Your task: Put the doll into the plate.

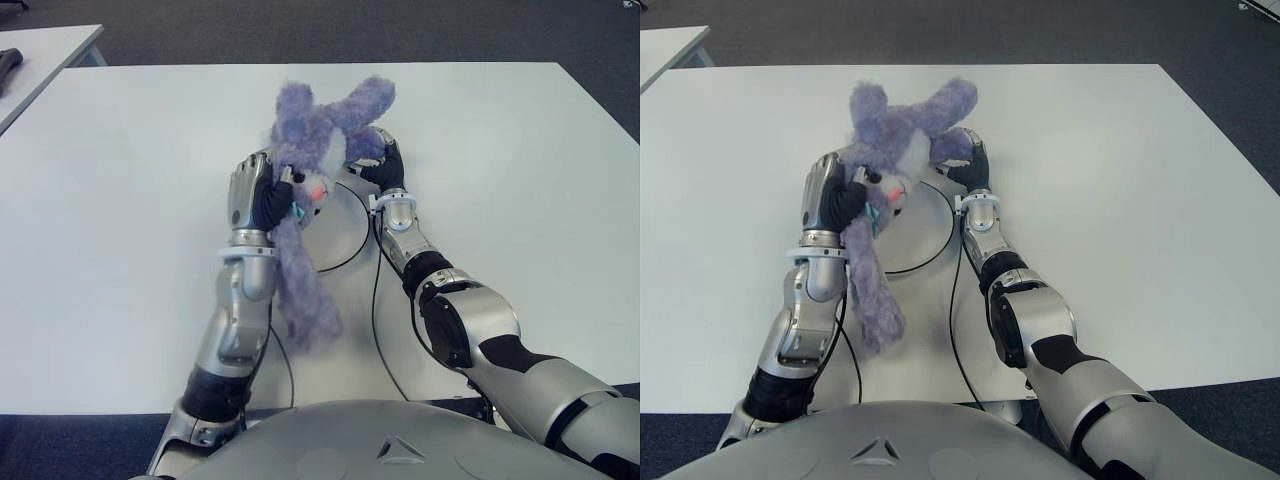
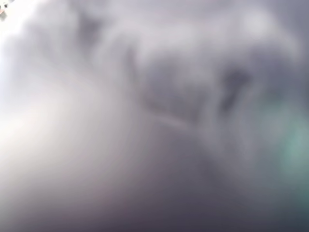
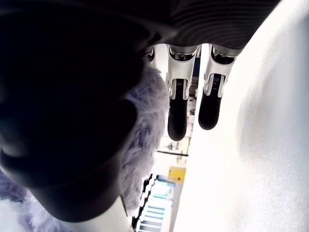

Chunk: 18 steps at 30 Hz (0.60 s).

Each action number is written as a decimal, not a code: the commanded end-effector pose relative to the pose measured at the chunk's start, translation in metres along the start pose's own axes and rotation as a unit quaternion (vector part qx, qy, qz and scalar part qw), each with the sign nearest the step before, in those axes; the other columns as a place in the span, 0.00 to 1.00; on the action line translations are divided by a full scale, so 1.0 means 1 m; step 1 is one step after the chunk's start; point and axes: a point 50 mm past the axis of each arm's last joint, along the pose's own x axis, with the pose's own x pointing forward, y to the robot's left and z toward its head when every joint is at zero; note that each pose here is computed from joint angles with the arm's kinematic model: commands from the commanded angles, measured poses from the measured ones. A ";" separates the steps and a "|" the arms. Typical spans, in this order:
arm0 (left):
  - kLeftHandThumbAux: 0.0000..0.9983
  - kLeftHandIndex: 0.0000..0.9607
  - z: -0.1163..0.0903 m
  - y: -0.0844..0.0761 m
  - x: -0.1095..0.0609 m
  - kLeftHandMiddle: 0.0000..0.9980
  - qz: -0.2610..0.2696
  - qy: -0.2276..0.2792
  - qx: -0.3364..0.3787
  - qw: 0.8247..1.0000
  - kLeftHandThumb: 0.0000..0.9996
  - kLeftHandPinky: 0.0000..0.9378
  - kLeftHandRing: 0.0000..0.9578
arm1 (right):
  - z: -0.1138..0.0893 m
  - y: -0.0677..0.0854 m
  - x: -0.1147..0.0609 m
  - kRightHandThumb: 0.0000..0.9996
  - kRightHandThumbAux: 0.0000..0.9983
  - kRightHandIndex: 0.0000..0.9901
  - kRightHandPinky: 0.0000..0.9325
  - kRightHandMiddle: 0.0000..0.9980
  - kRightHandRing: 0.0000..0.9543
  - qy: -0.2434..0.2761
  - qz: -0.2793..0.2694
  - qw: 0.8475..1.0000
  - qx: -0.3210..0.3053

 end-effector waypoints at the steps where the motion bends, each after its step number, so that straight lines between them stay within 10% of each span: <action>1: 0.62 0.77 -0.012 -0.017 -0.015 0.50 -0.034 0.048 -0.031 0.998 0.96 0.90 0.87 | -0.095 -0.001 -0.077 0.09 0.98 0.22 0.27 0.27 0.26 0.194 0.012 0.981 -0.010; 18: 0.61 0.85 -0.030 -0.036 -0.031 0.50 -0.071 0.091 -0.059 0.992 0.96 0.93 0.93 | -0.096 -0.001 -0.078 0.07 0.94 0.21 0.28 0.28 0.28 0.199 0.008 0.980 -0.007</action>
